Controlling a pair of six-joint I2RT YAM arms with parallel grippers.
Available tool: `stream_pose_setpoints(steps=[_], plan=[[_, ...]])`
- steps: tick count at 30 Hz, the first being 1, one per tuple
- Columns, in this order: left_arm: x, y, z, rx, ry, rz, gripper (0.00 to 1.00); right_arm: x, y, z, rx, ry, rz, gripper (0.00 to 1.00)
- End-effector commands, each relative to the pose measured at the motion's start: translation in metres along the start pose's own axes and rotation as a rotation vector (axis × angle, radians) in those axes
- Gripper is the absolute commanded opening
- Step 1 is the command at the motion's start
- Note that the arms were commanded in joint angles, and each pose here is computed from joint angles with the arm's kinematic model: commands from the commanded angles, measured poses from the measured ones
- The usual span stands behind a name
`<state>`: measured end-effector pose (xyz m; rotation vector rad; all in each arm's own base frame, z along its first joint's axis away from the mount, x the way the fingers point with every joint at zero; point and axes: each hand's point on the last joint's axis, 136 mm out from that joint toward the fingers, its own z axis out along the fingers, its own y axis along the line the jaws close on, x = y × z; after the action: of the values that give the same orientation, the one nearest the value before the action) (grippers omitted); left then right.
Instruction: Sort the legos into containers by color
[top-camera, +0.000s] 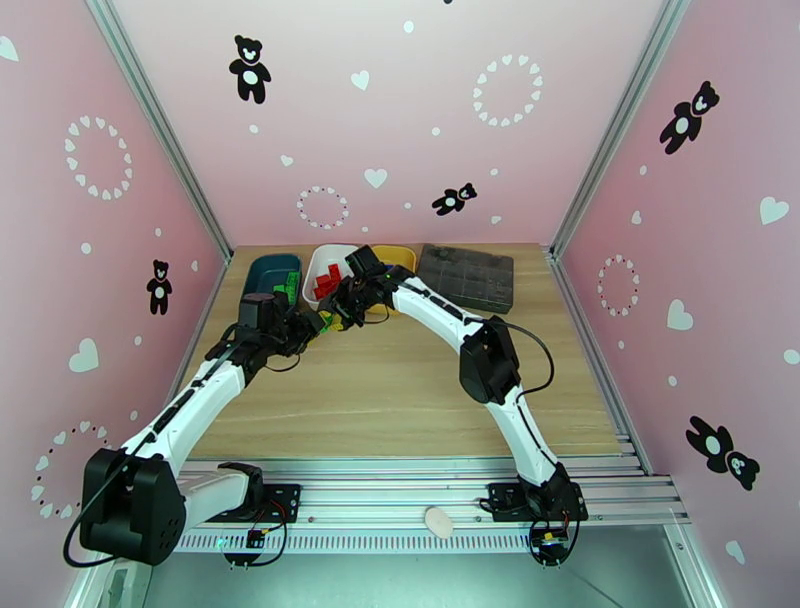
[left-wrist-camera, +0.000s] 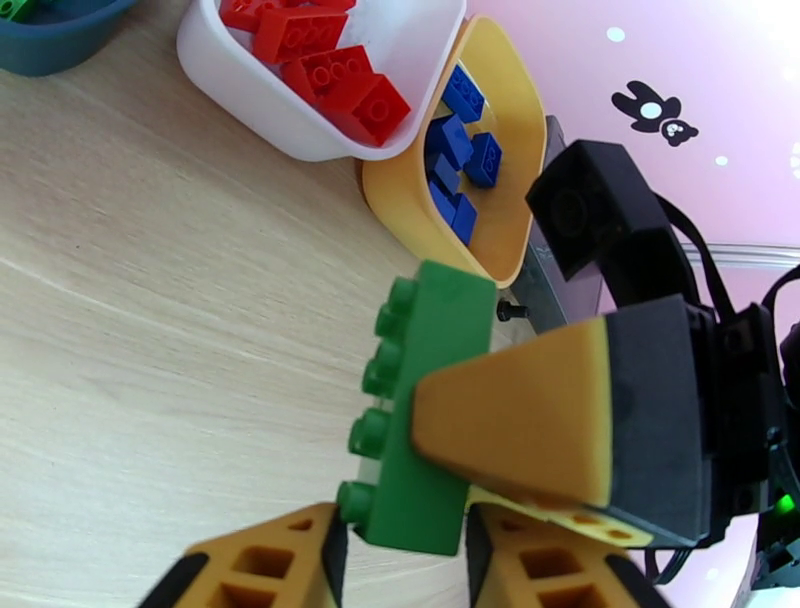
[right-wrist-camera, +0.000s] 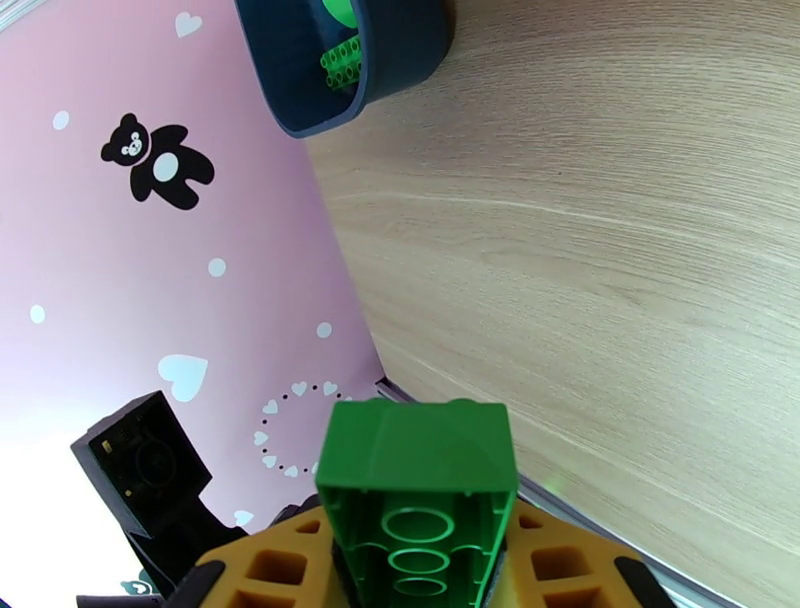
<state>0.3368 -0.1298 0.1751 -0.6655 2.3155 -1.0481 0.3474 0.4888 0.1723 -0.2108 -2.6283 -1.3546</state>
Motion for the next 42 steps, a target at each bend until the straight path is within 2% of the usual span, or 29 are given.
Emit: stream_pose_setpoints(steps=[1,8,13,16,18,21,25,28,33,36,38,40,41,42], plan=[[-0.009,-0.011,0.002,0.019,-0.019,0.023,0.36,0.041,0.031,-0.008,-0.061,0.090,-0.052,0.21],[-0.012,-0.014,0.003,0.018,-0.021,0.022,0.27,0.043,0.031,-0.008,-0.060,0.095,-0.056,0.24],[-0.014,-0.016,0.002,0.018,-0.029,0.022,0.25,0.038,0.030,-0.016,-0.055,0.078,-0.063,0.31],[-0.016,-0.017,0.000,0.010,-0.037,0.025,0.25,0.030,0.030,-0.029,-0.054,0.042,-0.069,0.47],[-0.019,-0.018,-0.002,0.001,-0.045,0.029,0.25,0.022,0.028,-0.043,-0.051,0.005,-0.072,0.62],[-0.025,-0.019,-0.003,-0.024,-0.055,0.037,0.25,0.008,0.023,-0.068,-0.044,-0.057,-0.071,0.73],[-0.045,-0.015,-0.005,-0.067,-0.090,0.023,0.25,-0.005,0.006,-0.104,-0.027,-0.128,-0.061,0.75],[-0.073,-0.004,-0.015,-0.117,-0.144,-0.022,0.25,-0.006,-0.017,-0.126,0.012,-0.157,-0.058,0.75],[-0.126,0.014,-0.035,-0.196,-0.240,-0.067,0.27,0.007,-0.061,-0.152,0.091,-0.182,-0.052,0.75],[-0.151,0.024,-0.034,-0.240,-0.248,-0.076,0.28,0.016,-0.084,-0.159,0.122,-0.190,-0.037,0.75],[-0.164,0.034,-0.034,-0.282,-0.257,-0.087,0.31,0.020,-0.096,-0.161,0.133,-0.193,-0.025,0.75],[-0.174,0.042,-0.031,-0.302,-0.256,-0.100,0.39,0.025,-0.105,-0.165,0.145,-0.199,-0.018,0.75],[-0.177,0.045,-0.030,-0.312,-0.250,-0.101,0.47,0.027,-0.109,-0.167,0.154,-0.203,-0.010,0.75],[-0.179,0.045,-0.028,-0.315,-0.242,-0.092,0.60,0.029,-0.113,-0.170,0.164,-0.207,-0.030,0.76]])
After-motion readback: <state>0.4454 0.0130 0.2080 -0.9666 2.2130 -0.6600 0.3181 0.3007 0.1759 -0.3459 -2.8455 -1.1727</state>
